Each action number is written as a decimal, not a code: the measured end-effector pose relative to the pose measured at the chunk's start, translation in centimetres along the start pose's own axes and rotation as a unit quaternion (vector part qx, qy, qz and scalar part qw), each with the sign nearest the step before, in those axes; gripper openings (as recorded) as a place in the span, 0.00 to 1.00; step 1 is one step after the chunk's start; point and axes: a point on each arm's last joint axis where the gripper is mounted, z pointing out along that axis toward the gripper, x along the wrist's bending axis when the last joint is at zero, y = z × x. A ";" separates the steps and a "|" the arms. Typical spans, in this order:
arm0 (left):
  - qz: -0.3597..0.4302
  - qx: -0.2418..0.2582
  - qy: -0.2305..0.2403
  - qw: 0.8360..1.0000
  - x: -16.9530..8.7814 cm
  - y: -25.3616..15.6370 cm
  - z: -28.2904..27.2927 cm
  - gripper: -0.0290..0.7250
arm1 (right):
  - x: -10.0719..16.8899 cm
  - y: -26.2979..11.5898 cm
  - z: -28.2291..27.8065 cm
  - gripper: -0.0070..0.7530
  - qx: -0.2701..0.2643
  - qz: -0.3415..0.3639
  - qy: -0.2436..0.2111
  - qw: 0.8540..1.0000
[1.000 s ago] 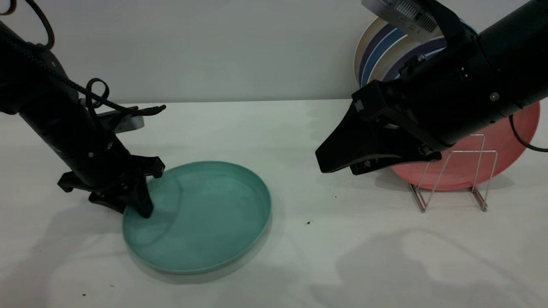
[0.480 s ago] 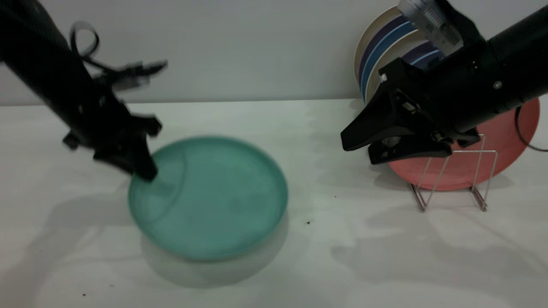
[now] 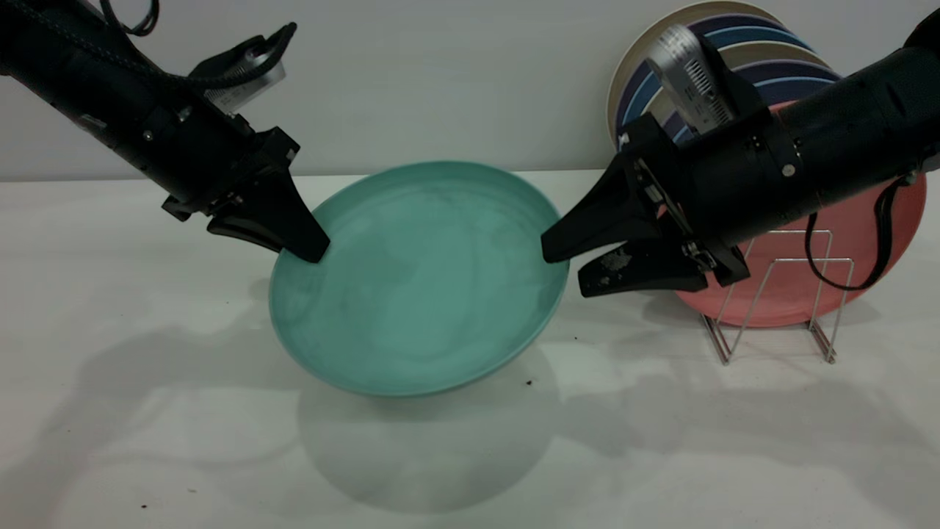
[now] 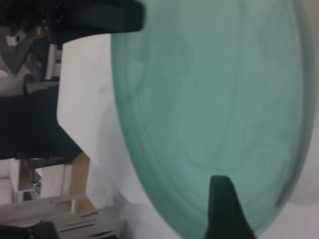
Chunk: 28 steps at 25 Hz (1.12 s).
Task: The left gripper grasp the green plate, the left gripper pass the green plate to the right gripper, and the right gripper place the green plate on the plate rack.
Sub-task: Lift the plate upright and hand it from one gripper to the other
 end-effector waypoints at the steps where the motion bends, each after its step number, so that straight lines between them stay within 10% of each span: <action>1: -0.002 -0.001 -0.004 1.000 -0.1 0.0 0.0 0.06 | 0.1 0.0 0.0 0.63 0.001 0.000 0.003 1.000; 9: -0.027 -0.016 -0.042 0.999 -0.8 0.3 0.0 0.06 | 0.2 0.2 0.0 0.61 -0.008 0.008 0.011 1.000; 16: -0.026 -0.015 -0.052 0.998 -1.6 0.4 0.5 0.12 | 0.2 0.4 0.0 0.19 -0.020 0.016 0.008 1.000; 28: -0.002 -0.005 -0.075 0.997 -3.7 0.6 -0.3 0.87 | -0.5 0.0 0.2 0.09 -0.001 -0.012 -0.018 1.000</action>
